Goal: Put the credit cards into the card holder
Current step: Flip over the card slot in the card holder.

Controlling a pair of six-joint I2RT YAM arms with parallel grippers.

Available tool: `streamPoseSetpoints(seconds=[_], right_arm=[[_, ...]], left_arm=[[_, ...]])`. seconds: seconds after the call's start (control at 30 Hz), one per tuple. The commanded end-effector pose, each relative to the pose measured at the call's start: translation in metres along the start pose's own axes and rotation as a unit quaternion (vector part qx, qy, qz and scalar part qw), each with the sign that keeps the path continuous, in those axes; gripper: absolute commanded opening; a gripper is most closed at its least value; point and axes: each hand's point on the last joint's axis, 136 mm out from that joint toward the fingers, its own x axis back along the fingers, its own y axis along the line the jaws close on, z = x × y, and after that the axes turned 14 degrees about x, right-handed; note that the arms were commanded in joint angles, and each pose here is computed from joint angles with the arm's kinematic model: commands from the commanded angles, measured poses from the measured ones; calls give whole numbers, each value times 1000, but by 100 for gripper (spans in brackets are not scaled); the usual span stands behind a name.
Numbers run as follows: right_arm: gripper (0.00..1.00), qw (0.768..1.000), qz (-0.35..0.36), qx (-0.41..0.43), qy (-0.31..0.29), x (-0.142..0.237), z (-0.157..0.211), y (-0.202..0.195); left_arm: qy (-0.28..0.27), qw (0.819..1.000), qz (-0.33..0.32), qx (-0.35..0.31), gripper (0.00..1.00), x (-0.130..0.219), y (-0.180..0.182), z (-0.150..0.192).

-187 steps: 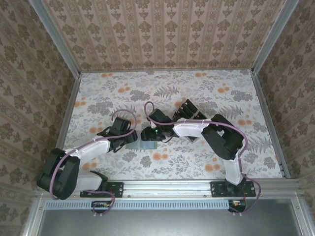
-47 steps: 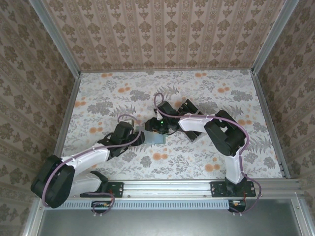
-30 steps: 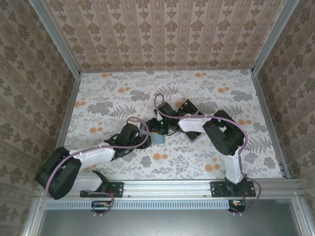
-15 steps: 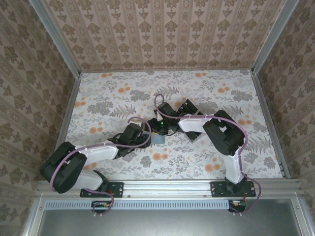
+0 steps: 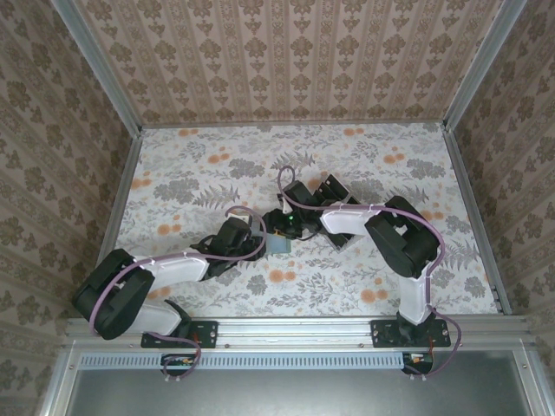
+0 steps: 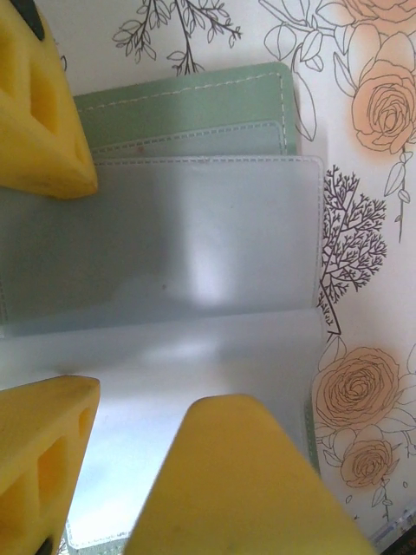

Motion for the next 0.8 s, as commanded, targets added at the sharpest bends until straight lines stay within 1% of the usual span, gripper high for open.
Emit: streamPoseSetpoints(seconds=[0.0, 0.23, 0.37, 0.57, 0.77], right_arm=[[54, 1000, 10, 0, -1, 2, 0, -4], [54, 1000, -5, 5, 9, -8, -1, 6], [54, 1000, -14, 14, 9, -6, -4, 18], [54, 999, -29, 31, 5, -1, -10, 44], [54, 998, -30, 42, 21, -21, -9, 61]], left_arm=[[19, 999, -32, 2, 60, -4, 19, 16], [16, 1000, -25, 2, 60, -2, 16, 14], [5, 1000, -14, -1, 63, 6, 11, 8], [-37, 999, 10, 8, 68, 34, 2, -10], [-89, 995, 18, 33, 69, 59, 6, -25]])
